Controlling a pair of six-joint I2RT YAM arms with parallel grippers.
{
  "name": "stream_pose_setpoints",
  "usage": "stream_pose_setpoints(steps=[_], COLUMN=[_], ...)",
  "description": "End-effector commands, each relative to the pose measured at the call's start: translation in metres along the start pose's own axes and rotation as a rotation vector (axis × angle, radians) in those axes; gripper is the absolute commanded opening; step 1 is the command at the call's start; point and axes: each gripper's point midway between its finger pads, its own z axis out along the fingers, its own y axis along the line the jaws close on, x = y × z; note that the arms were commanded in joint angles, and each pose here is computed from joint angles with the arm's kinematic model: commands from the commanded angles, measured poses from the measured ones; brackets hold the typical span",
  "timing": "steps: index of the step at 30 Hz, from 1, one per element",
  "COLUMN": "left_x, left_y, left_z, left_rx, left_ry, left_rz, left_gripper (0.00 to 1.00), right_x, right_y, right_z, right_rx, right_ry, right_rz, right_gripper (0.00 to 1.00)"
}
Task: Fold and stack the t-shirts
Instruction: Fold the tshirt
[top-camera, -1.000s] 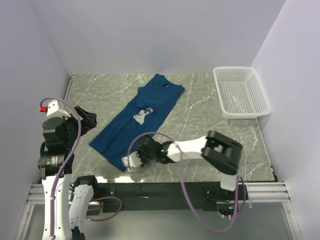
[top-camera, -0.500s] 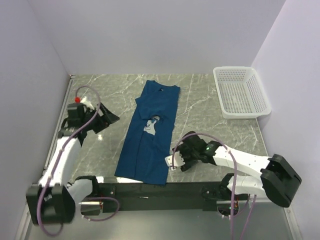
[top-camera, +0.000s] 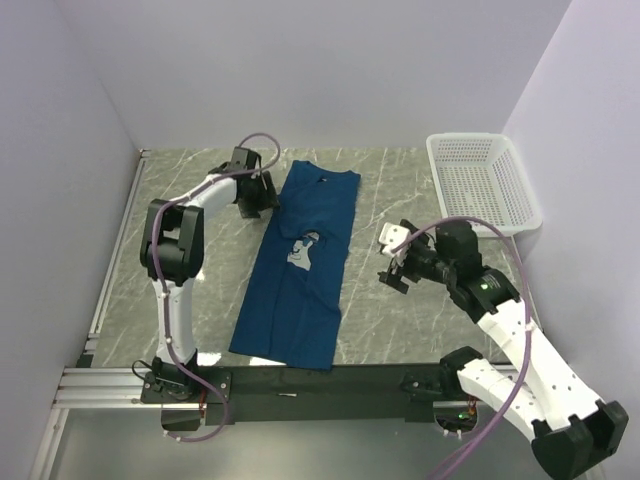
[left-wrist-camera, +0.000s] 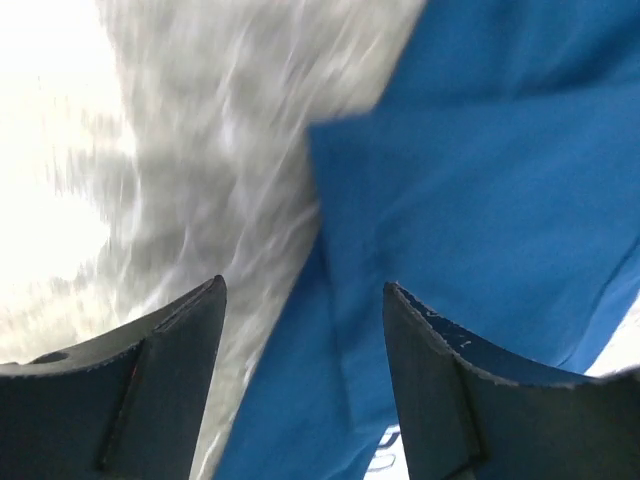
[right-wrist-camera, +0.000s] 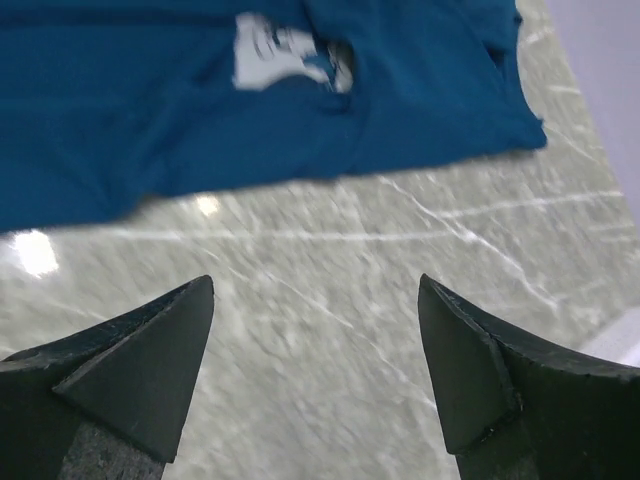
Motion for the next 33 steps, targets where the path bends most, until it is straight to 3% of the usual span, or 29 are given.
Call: stream_pose_setpoints(steps=[1,7,11,14,15,17,27,33], left_x=[-0.019,0.026,0.046,0.053,0.052,0.041,-0.041,-0.053], left_y=[0.004,-0.015,-0.009,-0.012,-0.012,-0.01,0.047,0.081], left_z=[-0.003,0.027,0.037,0.041,0.042,0.04,0.008,-0.006], left_rx=[-0.093,0.095,0.119,0.149,0.148,0.111,-0.017,-0.01], left_ry=[-0.029,0.206,0.271,0.301,0.3,0.261,0.008,-0.051], left_rz=[0.079,0.15,0.151,0.149,0.149,0.135,-0.12,-0.249], left_gripper=[0.69,0.54,0.48,0.3,0.15,0.01,0.01,0.01], right_x=[-0.029,-0.028,-0.024,-0.02,-0.02,-0.017,-0.009,-0.005], right_y=[0.008,-0.002,-0.011,-0.013,-0.013,-0.014,-0.014,-0.014], right_z=[-0.01,-0.015,-0.022,-0.024,-0.025,-0.027,-0.027,-0.024], right_rx=[-0.037,-0.003,0.026,0.034,0.032,0.032,0.025,0.011], right_ry=[-0.116,-0.17,-0.185,-0.195,-0.197,-0.199,-0.195,-0.182], right_rz=[0.155,0.226,0.257,0.28,0.283,0.297,0.331,0.341], right_gripper=[0.89,0.89,0.89,0.89,0.89,0.89,0.89,0.89])
